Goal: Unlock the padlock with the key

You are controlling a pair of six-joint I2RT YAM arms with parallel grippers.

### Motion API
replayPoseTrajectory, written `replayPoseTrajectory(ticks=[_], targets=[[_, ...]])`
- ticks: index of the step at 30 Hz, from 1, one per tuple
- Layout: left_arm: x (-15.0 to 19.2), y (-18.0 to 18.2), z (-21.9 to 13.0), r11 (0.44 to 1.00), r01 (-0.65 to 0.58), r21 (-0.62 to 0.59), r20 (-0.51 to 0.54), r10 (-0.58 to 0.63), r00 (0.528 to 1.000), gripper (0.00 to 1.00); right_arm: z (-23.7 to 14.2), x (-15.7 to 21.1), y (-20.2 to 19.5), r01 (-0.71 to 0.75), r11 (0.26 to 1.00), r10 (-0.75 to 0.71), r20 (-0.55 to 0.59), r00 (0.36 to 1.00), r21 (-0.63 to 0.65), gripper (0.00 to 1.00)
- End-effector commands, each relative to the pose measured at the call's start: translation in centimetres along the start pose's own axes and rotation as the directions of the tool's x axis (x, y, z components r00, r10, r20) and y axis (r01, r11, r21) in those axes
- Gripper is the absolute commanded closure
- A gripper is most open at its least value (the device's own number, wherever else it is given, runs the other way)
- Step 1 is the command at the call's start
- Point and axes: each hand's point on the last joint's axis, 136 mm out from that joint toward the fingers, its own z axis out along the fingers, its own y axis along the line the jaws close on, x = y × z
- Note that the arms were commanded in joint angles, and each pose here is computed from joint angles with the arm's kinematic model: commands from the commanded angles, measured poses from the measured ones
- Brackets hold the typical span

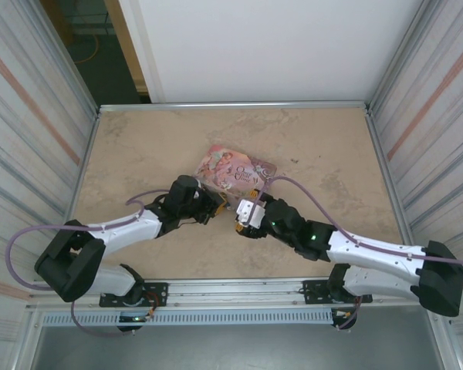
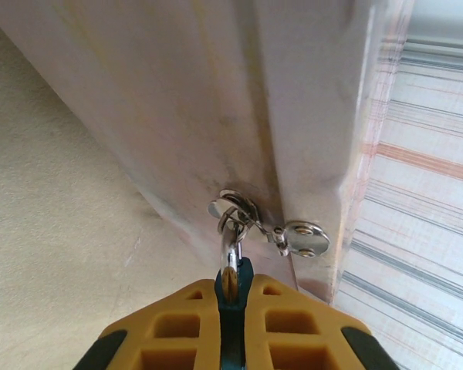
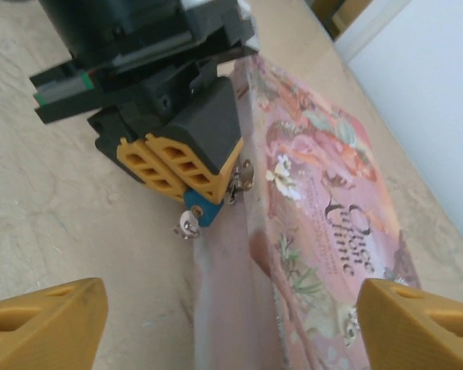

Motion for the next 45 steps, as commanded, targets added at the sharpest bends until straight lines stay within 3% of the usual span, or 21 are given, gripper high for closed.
replayPoseTrajectory(ticks=[1,29,45], targets=[[0.4,-3.4,-1.1,0.996,-0.023,0.081,-0.014,0.024,1.000,1.00,0.8,-0.3,-0.7,0.084,0.994,-0.084,-0.010,0.996,0.071,0.24],[0.4,-3.4,-1.5,0.996,-0.016,0.091,-0.010,0.017,1.000,1.00,6.7,0.6,2.0,0.134,0.988,-0.130,-0.049,0.990,0.075,0.70],[0.5,-3.2,-1.4,0.996,-0.002,0.093,-0.018,0.004,1.000,1.00,7.0,0.3,1.7,0.105,0.990,-0.101,-0.041,0.994,0.098,0.82]])
